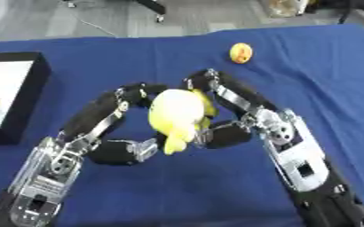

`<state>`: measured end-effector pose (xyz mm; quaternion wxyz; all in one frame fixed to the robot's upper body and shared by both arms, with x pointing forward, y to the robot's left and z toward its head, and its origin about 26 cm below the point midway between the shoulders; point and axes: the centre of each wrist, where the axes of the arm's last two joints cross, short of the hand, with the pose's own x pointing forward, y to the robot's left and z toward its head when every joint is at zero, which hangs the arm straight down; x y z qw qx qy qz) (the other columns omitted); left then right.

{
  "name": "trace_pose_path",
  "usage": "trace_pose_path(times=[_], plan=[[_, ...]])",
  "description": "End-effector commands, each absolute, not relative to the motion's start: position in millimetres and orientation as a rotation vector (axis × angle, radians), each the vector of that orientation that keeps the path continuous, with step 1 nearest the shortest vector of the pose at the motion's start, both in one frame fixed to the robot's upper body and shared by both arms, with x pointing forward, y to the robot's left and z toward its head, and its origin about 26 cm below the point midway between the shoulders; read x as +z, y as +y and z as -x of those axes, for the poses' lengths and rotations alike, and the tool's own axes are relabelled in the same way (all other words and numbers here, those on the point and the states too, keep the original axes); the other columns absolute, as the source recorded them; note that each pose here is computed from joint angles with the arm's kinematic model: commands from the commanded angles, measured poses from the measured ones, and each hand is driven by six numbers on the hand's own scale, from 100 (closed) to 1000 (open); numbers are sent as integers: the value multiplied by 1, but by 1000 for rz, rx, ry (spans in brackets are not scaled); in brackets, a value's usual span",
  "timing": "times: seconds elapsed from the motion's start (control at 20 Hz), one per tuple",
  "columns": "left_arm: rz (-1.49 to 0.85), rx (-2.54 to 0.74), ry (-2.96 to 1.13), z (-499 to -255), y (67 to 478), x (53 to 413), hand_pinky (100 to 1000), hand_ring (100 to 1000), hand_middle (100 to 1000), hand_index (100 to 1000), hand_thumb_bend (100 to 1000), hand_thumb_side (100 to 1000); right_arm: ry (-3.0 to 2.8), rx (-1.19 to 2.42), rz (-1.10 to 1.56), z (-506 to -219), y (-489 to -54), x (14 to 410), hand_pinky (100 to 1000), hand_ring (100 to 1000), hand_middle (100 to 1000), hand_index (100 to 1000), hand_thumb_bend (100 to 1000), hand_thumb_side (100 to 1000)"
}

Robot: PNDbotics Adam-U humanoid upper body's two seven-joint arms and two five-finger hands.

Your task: Pick up the objects with one hand, pass them to the other hand, and then place them into the box on the other side of the table.

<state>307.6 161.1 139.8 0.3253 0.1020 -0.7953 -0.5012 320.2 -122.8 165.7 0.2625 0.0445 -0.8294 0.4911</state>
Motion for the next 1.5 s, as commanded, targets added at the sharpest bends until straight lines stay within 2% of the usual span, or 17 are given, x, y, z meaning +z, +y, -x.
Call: trace_pose_path(times=[0.05,0.3,0.6,0.9,0.95,1.1,1.35,1.5], plan=[[-224,-1317,-2135,-308,157,146,686,669,775,950,340,809,-2276,1341,-132,-317,-118,174,616,191,100,254,100,100],[-164,-1344,-2155,-308,158,145,690,674,781,955,351,795,-2247,1327,-121,-320,-118,169,610,187,100,251,100,100],[-75,-1357,-2187,-308,158,144,673,647,734,914,314,754,-2214,1324,-124,-322,-117,164,606,185,100,249,100,100],[-13,-1222,-2248,-308,159,142,629,580,622,822,211,657,-2185,1300,-109,-323,-118,160,589,175,100,238,100,100],[-8,-1195,-2257,-308,159,141,608,558,592,788,167,637,-2182,1297,-108,-323,-118,160,587,174,100,237,100,100],[3,-1117,-2277,-308,158,139,580,528,555,751,100,643,-2173,1293,-105,-323,-119,159,585,174,100,236,100,100],[17,-1011,-2295,-309,155,135,506,453,481,679,100,659,-2156,1294,-109,-323,-120,158,584,176,100,239,100,100],[25,-937,-2311,-309,153,135,444,374,410,608,100,643,-2145,1301,-112,-323,-120,157,586,180,100,250,100,100]])
